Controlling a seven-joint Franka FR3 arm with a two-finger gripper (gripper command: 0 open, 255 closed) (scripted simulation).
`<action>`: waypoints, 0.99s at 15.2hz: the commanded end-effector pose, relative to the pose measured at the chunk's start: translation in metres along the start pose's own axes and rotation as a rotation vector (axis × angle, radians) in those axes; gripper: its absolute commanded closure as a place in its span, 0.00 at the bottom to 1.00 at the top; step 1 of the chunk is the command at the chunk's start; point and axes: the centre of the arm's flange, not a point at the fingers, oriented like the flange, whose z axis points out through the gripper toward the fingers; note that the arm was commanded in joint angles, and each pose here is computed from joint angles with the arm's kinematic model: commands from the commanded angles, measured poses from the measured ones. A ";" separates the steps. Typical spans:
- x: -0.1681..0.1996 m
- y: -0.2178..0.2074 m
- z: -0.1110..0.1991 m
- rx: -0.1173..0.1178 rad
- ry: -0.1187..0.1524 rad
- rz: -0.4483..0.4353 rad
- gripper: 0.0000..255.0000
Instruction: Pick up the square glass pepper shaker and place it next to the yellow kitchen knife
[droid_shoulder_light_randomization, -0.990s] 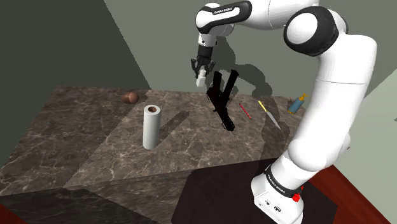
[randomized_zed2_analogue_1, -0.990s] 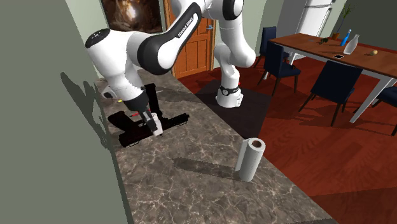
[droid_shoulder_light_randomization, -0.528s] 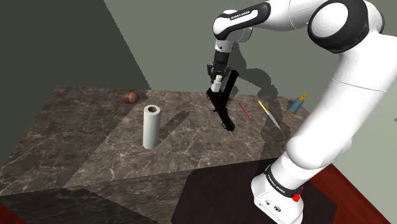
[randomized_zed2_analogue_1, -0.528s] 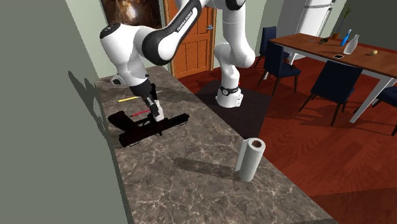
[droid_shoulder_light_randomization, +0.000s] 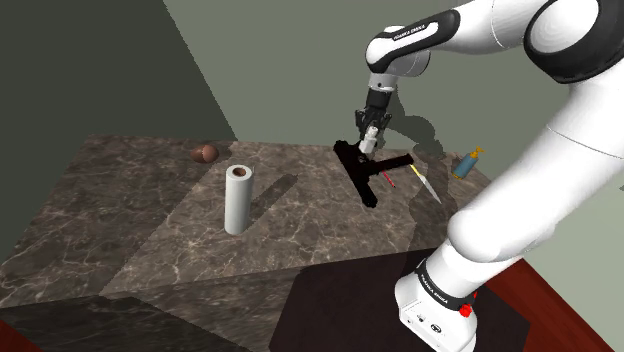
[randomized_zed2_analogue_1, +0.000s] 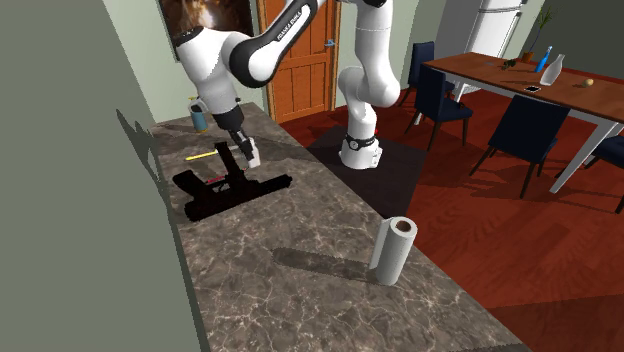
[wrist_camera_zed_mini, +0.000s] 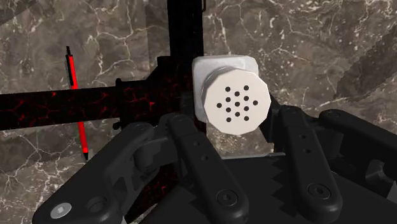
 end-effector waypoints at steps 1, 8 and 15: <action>-0.011 0.023 0.004 0.000 0.000 -0.001 1.00; -0.053 0.105 0.014 0.000 0.000 -0.001 1.00; -0.095 0.186 0.024 0.000 0.000 -0.001 1.00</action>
